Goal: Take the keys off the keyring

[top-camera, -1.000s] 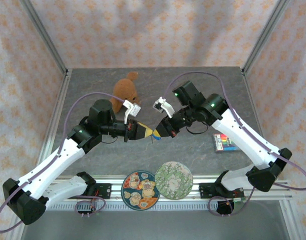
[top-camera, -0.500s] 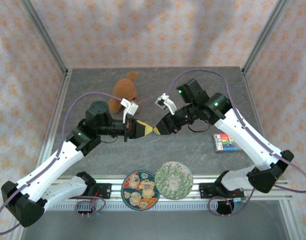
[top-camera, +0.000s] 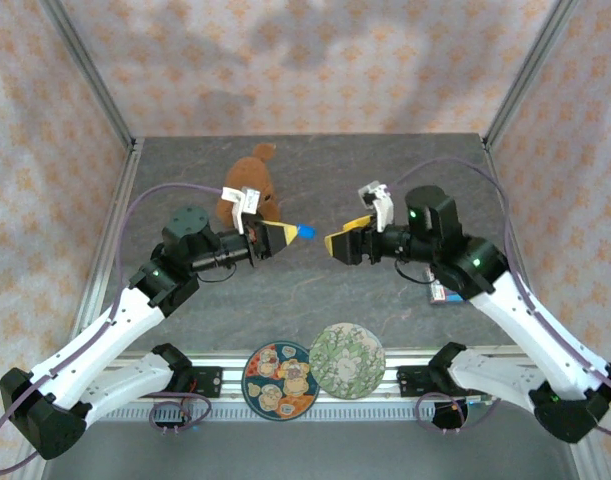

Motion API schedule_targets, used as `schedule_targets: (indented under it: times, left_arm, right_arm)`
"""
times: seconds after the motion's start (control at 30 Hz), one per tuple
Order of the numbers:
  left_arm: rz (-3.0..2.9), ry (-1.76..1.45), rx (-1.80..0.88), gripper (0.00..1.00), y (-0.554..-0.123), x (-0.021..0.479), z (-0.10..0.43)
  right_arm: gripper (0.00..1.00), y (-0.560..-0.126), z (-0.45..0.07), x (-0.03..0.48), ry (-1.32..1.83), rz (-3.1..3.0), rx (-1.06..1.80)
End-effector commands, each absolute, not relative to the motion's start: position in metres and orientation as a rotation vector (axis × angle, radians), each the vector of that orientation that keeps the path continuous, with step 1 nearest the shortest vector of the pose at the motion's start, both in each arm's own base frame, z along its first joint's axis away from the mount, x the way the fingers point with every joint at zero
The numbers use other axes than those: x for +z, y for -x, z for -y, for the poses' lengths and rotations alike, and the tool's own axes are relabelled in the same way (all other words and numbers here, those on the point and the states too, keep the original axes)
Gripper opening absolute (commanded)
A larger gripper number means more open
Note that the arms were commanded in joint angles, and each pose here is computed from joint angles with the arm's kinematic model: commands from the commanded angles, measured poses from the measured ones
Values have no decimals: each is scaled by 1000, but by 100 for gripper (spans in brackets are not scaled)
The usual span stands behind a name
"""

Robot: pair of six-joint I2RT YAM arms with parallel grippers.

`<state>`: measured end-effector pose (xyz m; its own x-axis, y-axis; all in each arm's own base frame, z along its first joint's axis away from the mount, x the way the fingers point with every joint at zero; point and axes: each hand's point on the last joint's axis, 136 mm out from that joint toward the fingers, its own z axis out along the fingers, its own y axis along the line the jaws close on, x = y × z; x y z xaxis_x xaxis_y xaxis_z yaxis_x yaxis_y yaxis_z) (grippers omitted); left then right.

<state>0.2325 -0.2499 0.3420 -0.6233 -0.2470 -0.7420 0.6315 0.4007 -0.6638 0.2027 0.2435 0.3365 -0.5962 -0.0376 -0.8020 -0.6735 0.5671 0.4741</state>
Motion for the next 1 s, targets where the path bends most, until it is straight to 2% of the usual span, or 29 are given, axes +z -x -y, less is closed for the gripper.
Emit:
schedule_targets:
  times: [0.0, 0.13, 0.17, 0.2, 0.37, 0.57, 0.7, 0.97]
  left_arm:
    - [-1753, -201, -1308, 0, -250, 362, 243]
    - [-1745, -150, -1303, 0, -260, 371, 243]
    - [-1744, -134, -1306, 0, -263, 373, 243]
    - [-1740, -124, -1314, 0, -265, 376, 244]
    - [-1691, -79, -1388, 0, -271, 393, 249]
    - [-1650, -53, -1459, 0, -271, 409, 252]
    - [-1622, -48, -1511, 0, -267, 419, 253]
    - [-1576, -51, -1598, 0, -259, 433, 255]
  right_arm:
    - [79, -237, -217, 361, 272, -1816, 950]
    - [83, -243, -202, 352, 192, -1664, 915]
    - [89, -247, -196, 348, 157, -1642, 895]
    - [90, -249, -195, 346, 162, -1619, 875]
    - [90, -259, -200, 332, 214, -1608, 802]
    - [88, -231, -242, 356, 436, -1499, 1064]
    - [82, -221, -260, 365, 535, -1429, 1163]
    - [89, -222, -261, 375, 510, -1168, 1170]
